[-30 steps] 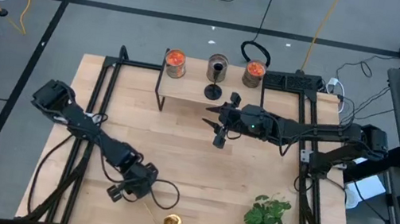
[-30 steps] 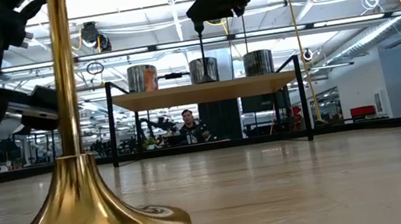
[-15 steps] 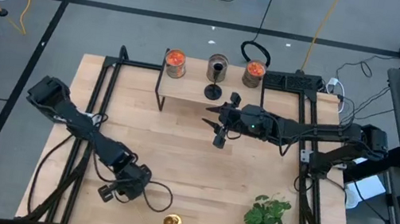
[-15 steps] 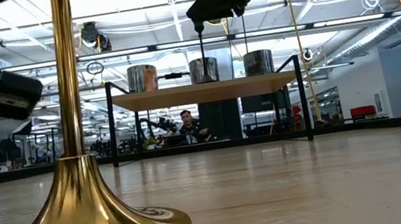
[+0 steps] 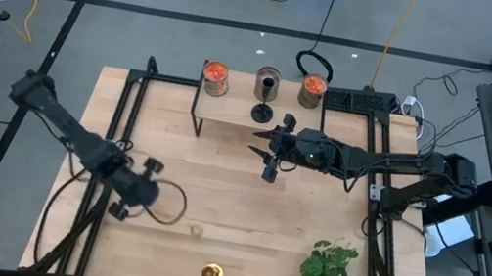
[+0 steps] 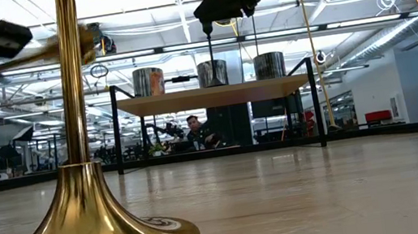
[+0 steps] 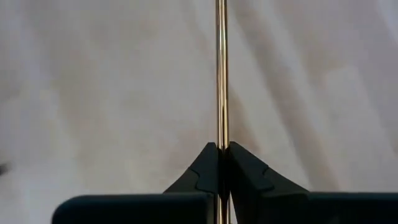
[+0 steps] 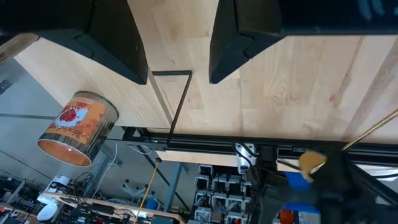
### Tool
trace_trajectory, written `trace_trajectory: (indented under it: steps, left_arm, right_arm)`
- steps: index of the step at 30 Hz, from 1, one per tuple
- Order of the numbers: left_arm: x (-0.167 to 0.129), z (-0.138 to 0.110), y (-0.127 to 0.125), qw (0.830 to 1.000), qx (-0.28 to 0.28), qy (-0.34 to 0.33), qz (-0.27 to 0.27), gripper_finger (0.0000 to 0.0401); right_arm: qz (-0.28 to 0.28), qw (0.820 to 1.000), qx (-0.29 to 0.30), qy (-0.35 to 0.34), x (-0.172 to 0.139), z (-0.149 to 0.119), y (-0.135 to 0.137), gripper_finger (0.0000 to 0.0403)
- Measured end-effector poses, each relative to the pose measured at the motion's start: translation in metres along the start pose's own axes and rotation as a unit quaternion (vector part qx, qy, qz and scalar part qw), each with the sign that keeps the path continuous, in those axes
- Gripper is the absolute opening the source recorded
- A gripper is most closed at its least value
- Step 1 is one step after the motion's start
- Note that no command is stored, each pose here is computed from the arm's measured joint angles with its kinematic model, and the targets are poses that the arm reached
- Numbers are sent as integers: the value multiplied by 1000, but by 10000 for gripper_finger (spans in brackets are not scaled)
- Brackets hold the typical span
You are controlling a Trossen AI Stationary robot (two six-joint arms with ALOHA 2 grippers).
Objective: Pick & Place candle stick holders
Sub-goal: Align the left gold candle holder with the other candle holder
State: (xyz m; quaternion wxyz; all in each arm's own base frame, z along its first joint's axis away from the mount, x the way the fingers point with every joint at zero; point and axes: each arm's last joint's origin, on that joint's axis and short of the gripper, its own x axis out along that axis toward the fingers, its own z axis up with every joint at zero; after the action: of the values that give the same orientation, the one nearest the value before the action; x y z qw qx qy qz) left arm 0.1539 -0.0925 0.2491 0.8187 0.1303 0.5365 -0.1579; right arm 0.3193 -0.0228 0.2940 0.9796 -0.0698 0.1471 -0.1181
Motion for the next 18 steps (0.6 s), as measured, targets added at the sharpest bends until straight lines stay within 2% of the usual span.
trace_trajectory:
  steps: [3, 8, 13, 18]
  left_arm:
    - [-17, -10, 8, 996, -37, -36, 67, 19]
    - [-42, -20, 21, 971, -80, -120, 189, 20]
    - [-57, -22, 29, 939, -107, -182, 273, 20]
    - [-67, -9, 34, 898, -96, -238, 358, 20]
  right_arm:
    - [0, 1000, 0, 0, 0, 0, 0, 171]
    - [0, 1000, 0, 0, 0, 0, 0, 171]
    - [-1, 1000, 0, 0, 0, 0, 0, 171]
    - [-1, 1000, 0, 0, 0, 0, 0, 171]
